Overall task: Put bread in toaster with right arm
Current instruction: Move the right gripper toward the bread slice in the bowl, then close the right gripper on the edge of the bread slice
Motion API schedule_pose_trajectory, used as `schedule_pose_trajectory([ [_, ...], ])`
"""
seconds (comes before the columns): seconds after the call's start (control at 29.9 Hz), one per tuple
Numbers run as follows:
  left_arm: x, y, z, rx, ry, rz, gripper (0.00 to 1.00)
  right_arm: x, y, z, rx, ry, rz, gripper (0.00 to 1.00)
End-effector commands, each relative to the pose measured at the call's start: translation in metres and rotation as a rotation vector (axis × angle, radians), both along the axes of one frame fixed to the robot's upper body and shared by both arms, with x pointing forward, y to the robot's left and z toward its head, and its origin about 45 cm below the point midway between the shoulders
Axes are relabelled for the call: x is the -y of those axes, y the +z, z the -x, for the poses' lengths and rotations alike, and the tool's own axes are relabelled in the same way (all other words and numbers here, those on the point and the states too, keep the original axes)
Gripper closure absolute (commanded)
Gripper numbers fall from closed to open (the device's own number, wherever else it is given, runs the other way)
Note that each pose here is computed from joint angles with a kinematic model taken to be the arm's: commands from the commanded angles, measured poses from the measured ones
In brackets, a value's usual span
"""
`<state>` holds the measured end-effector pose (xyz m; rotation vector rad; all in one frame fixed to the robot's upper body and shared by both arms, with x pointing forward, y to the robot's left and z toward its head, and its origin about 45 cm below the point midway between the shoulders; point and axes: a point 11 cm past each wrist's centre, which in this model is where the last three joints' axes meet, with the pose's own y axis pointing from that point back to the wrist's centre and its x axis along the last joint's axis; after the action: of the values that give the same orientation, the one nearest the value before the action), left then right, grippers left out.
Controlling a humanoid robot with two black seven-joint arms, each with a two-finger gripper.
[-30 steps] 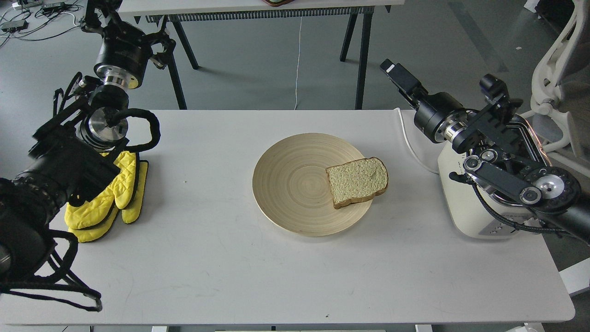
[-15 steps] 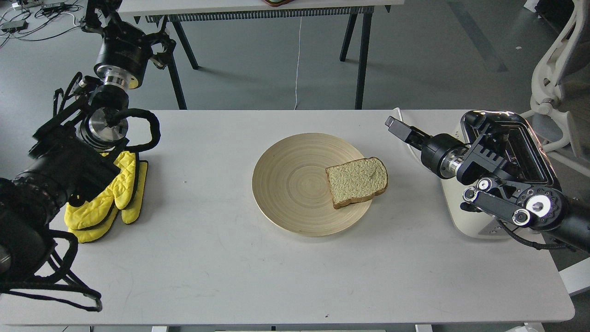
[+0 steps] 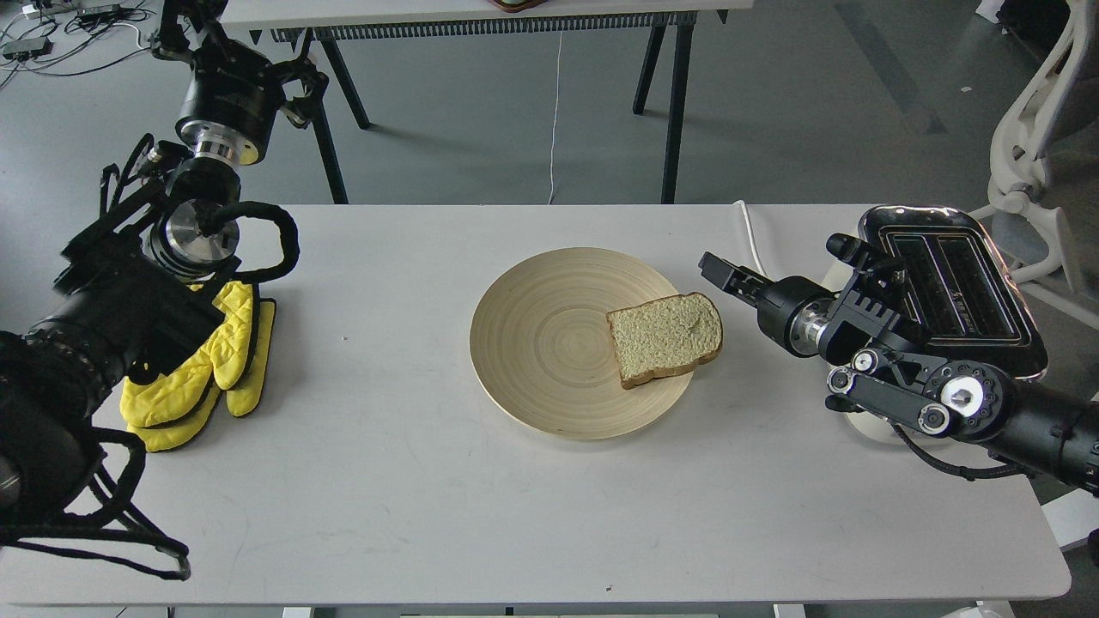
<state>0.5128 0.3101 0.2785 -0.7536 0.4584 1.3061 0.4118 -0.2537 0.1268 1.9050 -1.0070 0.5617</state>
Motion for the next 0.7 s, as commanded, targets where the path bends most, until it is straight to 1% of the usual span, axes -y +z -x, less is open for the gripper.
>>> schedule_pose_trajectory([
  [0.0,0.000,0.000,0.000,0.000,0.000,0.001,0.00,0.002,-0.012,0.009,-0.029,0.019,0.030,0.26],
  [0.27,0.000,0.000,0.000,0.001,0.002,0.001,0.00,-0.010,-0.024,0.019,-0.058,0.036,0.012,0.32],
  [0.44,0.000,0.000,0.000,0.001,0.001,0.000,0.00,-0.018,-0.026,0.020,-0.062,0.048,0.005,0.32],
  [0.54,0.000,0.000,0.000,0.001,0.000,-0.002,0.00,-0.018,-0.028,0.021,-0.064,0.046,0.007,0.37],
  [0.6,0.000,0.000,0.000,0.001,0.000,-0.002,0.00,-0.021,-0.031,0.024,-0.070,0.050,0.002,0.37],
  [0.67,0.000,0.000,0.000,0.001,0.001,0.000,0.00,-0.021,-0.032,0.025,-0.074,0.048,0.001,0.42],
])
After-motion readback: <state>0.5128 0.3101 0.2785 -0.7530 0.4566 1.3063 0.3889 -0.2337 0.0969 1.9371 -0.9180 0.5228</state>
